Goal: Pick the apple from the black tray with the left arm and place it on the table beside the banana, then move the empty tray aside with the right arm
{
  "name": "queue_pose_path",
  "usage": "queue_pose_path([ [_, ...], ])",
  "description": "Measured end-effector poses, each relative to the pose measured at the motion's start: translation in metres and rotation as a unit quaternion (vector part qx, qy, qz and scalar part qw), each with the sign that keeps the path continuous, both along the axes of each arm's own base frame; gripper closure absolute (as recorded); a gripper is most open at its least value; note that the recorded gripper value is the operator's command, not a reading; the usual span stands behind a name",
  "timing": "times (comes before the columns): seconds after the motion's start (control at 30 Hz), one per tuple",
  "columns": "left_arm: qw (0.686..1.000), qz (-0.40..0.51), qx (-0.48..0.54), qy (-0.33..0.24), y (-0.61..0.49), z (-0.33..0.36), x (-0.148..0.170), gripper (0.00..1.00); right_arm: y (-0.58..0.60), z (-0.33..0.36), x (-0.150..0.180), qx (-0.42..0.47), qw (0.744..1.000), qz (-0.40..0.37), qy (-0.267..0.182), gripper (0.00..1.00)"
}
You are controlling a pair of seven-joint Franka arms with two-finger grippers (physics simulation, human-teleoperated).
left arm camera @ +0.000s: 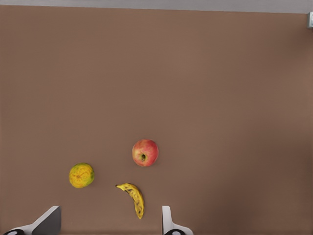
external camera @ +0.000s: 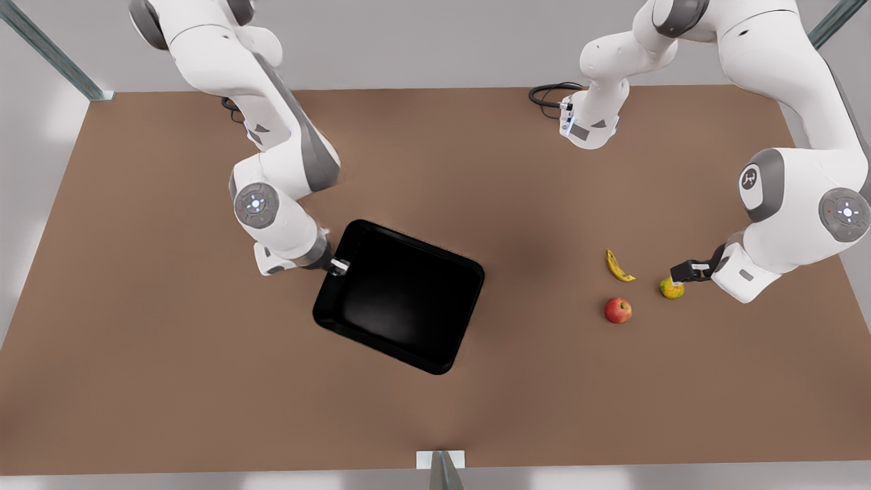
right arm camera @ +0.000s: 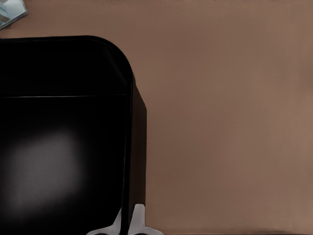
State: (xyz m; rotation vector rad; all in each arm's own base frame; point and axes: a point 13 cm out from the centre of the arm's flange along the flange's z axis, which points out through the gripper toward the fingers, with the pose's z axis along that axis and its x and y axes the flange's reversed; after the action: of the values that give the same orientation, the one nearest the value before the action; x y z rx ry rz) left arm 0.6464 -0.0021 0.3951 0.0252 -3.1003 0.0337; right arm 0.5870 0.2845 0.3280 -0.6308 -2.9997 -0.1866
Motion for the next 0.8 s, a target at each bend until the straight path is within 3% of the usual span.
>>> queue_pose_path([
  [0.2, 1.0, -0.002, 0.001, -0.001, 0.0, 0.0, 0.001, 0.0, -0.124, 0.007, 0.012, -0.008, 0.999, 0.023, 0.041, 0.93],
  [0.53, 1.0, -0.006, 0.001, -0.002, -0.002, -0.001, 0.001, 0.0, -0.221, 0.003, 0.058, -0.073, 0.981, 0.182, -0.014, 0.97],
  [0.8, 1.0, -0.007, 0.001, -0.002, -0.002, 0.0, 0.002, 0.0, -0.275, -0.067, 0.085, -0.106, 0.958, 0.266, -0.007, 0.96],
])
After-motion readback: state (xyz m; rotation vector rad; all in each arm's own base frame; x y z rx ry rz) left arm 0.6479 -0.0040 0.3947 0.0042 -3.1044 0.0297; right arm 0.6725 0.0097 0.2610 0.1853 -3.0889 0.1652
